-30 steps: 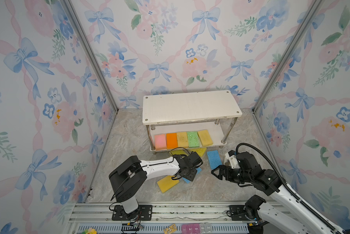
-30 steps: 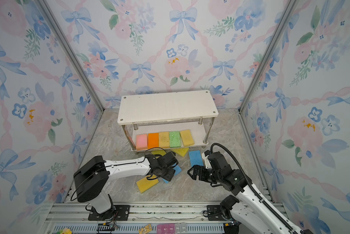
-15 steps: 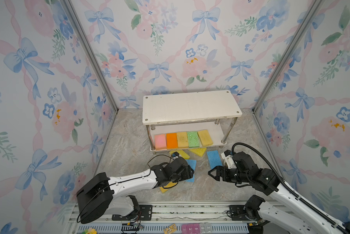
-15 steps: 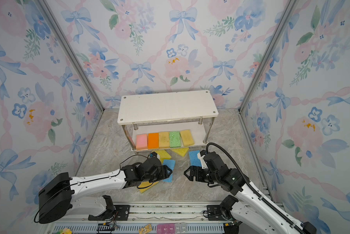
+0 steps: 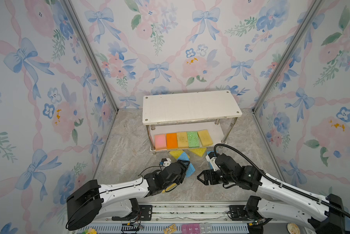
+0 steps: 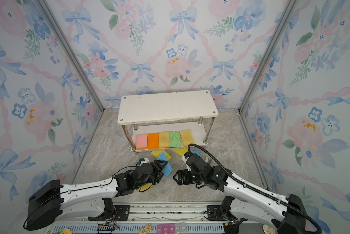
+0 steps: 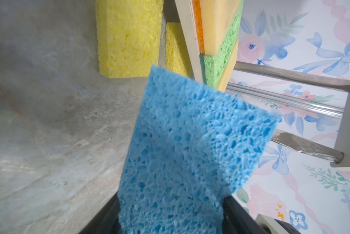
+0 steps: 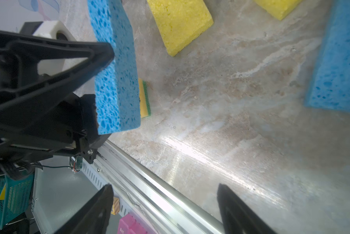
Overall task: Arrange cleaning sponges on a shelf
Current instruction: Pick up the cleaning sponge from the bottom-center of the table, then place the cleaning sponge at the shelf.
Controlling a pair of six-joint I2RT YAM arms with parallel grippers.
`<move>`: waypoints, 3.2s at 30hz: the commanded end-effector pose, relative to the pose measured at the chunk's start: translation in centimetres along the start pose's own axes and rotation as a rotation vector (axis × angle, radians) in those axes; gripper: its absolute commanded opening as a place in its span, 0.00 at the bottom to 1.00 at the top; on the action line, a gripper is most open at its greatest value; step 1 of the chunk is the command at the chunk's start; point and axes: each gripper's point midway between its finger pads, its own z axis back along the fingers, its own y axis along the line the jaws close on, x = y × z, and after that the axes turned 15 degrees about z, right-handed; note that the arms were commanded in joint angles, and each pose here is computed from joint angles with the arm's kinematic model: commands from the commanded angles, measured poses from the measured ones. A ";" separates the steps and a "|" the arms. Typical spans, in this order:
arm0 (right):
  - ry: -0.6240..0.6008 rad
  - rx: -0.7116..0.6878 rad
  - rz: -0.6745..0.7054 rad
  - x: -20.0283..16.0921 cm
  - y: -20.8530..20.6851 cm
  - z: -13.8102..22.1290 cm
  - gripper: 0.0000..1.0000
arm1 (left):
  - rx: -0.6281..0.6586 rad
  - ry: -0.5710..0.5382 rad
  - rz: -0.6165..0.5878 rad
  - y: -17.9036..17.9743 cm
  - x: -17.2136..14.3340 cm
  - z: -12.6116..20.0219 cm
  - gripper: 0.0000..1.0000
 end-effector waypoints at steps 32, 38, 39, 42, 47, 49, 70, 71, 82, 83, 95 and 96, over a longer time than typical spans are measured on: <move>-0.055 0.082 0.137 6.1 4.9 -3.1 0.47 | -0.078 0.006 0.096 0.0 1.5 1.8 0.69; -0.063 0.070 0.130 6.1 4.6 -3.0 0.41 | -0.074 0.012 0.088 0.0 1.4 1.8 0.69; -0.063 0.069 0.129 6.1 4.6 -3.0 0.39 | -0.076 0.010 0.087 0.0 1.4 1.8 0.69; -0.061 0.071 0.127 6.0 4.6 -3.0 0.30 | -0.080 0.008 0.085 -0.1 1.5 1.9 0.69; -0.071 0.065 0.124 6.1 4.5 -2.6 0.17 | -0.083 0.006 0.077 -0.2 1.6 1.9 0.69; -0.078 0.062 0.124 6.2 4.4 -2.3 0.13 | -0.089 0.009 0.068 -0.5 1.4 1.9 0.71; -0.042 0.166 0.124 4.7 3.0 8.1 0.11 | -0.175 0.050 -0.471 -7.3 1.5 8.6 0.98; -0.042 0.196 0.131 4.7 3.8 9.3 0.11 | -0.200 0.051 -0.480 -7.6 1.6 9.3 0.98; -0.319 0.555 0.085 14.1 13.0 20.0 0.10 | -0.378 0.003 -0.589 -12.3 1.2 15.0 0.98; -0.351 0.565 0.076 15.4 13.3 20.6 0.11 | -0.380 -0.007 -0.594 -12.5 1.3 15.2 0.98; -0.729 0.492 -0.148 29.1 12.5 21.5 0.10 | -0.210 -0.070 -0.632 -9.6 3.3 13.1 0.98; -0.740 0.476 -0.160 29.8 12.3 21.1 0.10 | -0.180 -0.076 -0.636 -9.0 3.5 12.7 0.98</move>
